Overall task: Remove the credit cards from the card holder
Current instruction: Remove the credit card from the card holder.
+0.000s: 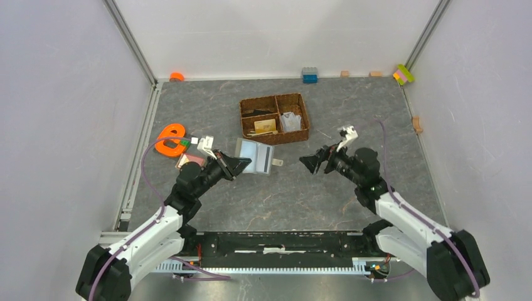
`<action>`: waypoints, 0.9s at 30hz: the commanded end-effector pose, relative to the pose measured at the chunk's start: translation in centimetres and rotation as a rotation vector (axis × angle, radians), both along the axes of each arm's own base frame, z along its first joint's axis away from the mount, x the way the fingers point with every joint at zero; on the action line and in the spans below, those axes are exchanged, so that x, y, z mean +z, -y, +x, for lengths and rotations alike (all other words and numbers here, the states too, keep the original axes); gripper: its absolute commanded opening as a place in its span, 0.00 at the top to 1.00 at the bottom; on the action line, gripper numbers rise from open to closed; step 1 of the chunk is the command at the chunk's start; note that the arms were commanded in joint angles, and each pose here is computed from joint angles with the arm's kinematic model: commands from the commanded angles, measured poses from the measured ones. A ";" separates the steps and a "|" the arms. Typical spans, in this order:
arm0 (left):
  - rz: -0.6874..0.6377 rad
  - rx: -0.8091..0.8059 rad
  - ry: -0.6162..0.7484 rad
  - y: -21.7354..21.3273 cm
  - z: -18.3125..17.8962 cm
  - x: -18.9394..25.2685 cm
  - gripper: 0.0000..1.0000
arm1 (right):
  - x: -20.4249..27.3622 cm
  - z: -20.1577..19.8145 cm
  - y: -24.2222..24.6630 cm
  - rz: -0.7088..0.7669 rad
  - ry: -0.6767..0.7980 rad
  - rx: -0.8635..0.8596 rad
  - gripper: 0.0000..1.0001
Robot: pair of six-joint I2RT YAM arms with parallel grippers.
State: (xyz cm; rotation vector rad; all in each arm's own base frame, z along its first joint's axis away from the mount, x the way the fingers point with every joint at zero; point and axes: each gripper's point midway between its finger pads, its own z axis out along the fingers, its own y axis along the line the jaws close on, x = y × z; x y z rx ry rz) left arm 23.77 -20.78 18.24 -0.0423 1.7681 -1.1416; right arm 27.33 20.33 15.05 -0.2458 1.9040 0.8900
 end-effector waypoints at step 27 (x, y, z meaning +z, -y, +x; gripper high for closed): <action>-0.342 -0.372 0.310 3.5 -5.3 9.4 0.97 | 6.7 -6.8 -5.9 0.391 0.291 0.364 0.02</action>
